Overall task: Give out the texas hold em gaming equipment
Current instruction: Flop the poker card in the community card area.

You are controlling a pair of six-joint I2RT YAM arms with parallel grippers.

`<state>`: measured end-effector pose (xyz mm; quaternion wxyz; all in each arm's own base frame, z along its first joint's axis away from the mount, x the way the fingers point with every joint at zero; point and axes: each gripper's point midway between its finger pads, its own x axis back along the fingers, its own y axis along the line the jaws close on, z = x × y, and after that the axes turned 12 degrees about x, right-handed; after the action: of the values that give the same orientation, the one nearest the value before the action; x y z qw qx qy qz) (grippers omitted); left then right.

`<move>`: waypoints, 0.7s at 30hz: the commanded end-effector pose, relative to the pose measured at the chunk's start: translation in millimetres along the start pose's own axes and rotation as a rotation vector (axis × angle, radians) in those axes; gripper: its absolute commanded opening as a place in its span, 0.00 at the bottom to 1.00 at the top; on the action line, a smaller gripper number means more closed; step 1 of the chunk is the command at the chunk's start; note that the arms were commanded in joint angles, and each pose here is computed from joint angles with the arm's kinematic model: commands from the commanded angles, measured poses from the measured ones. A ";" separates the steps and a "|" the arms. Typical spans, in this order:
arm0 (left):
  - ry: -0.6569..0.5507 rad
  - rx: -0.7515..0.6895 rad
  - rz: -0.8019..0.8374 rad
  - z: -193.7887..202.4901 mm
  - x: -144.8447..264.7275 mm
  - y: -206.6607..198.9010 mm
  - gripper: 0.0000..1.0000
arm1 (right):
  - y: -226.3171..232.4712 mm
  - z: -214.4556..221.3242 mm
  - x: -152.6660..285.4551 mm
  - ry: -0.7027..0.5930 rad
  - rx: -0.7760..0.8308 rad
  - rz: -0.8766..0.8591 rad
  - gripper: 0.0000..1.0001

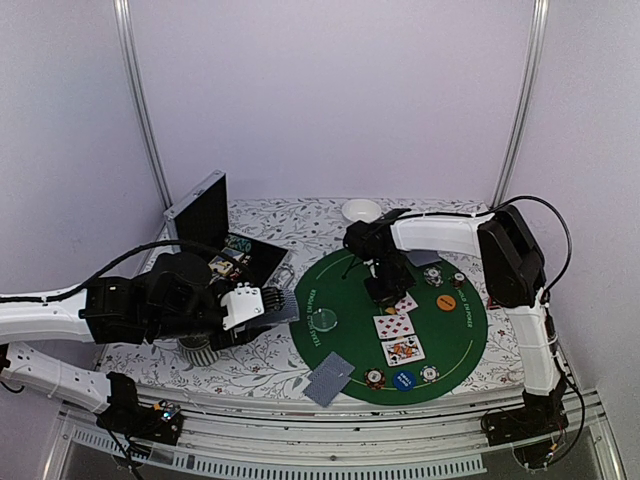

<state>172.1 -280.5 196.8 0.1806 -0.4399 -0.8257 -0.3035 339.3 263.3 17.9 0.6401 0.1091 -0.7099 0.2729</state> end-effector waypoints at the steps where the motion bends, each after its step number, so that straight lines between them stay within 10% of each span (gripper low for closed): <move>1: -0.027 0.013 -0.008 -5.5 1.3 3.5 0.53 | 5.5 -11.1 -12.6 0.003 -0.042 -0.070 0.03; 17: -0.030 0.013 -0.005 -5.9 1.7 3.2 0.53 | 11.5 -23.7 -31.3 0.028 -0.113 -0.177 0.03; 21: -0.028 0.013 -0.004 -5.3 1.2 2.9 0.53 | 18.7 -22.0 -29.6 0.018 -0.106 -0.222 0.35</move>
<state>171.6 -280.8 196.7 0.1807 -0.4414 -0.8250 -0.3031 361.4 273.9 14.5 0.6612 0.1239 -0.7157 0.1877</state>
